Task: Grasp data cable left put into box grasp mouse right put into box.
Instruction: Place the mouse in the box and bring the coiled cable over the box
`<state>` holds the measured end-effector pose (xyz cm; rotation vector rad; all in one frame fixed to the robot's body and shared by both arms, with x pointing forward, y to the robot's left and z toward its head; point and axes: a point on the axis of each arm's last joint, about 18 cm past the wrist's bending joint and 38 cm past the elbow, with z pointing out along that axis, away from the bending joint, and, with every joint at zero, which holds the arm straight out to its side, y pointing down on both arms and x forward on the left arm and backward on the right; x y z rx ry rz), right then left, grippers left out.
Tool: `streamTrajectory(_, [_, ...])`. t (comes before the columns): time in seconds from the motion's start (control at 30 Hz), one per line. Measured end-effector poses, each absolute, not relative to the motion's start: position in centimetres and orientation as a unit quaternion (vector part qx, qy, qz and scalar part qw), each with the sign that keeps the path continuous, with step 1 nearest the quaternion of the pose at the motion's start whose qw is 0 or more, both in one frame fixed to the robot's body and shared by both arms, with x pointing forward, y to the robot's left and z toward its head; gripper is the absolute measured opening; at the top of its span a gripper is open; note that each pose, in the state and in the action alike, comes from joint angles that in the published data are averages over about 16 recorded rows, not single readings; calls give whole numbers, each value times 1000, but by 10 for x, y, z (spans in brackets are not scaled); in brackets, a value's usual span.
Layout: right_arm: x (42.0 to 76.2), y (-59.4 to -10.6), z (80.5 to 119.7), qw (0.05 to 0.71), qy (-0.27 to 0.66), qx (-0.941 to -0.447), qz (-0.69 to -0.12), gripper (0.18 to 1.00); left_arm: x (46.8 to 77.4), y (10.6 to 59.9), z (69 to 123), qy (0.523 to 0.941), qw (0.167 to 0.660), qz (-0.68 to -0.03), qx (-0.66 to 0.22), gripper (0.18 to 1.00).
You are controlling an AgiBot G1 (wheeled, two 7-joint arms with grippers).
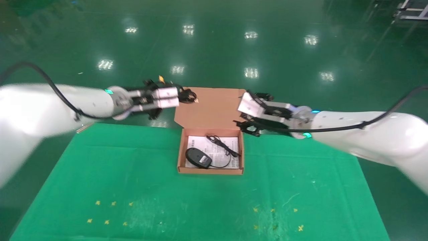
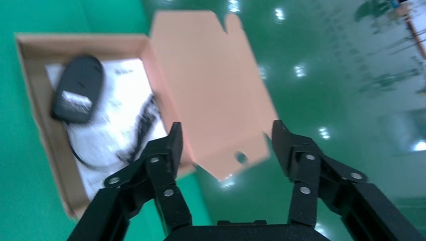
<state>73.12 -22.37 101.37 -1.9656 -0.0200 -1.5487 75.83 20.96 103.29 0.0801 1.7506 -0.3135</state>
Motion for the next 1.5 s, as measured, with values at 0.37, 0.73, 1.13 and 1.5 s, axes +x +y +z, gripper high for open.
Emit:
streamTrajectory(0.37, [682, -271, 1034, 302, -16, -730, -613, 817, 770, 148, 974, 764, 617, -169, 84, 256])
streamTrajectory(0.73, [657, -286, 1037, 291, -18, -733, -614, 958, 769, 129, 932, 774, 598, -171, 115, 256])
streamTrajectory(1.13, [653, -289, 1038, 284, -16, -737, -613, 1000, 768, 125, 917, 782, 586, -171, 124, 265])
streamTrajectory(1.5, [652, -289, 1041, 284, -18, -734, -617, 1001, 766, 130, 931, 773, 597, -173, 126, 339])
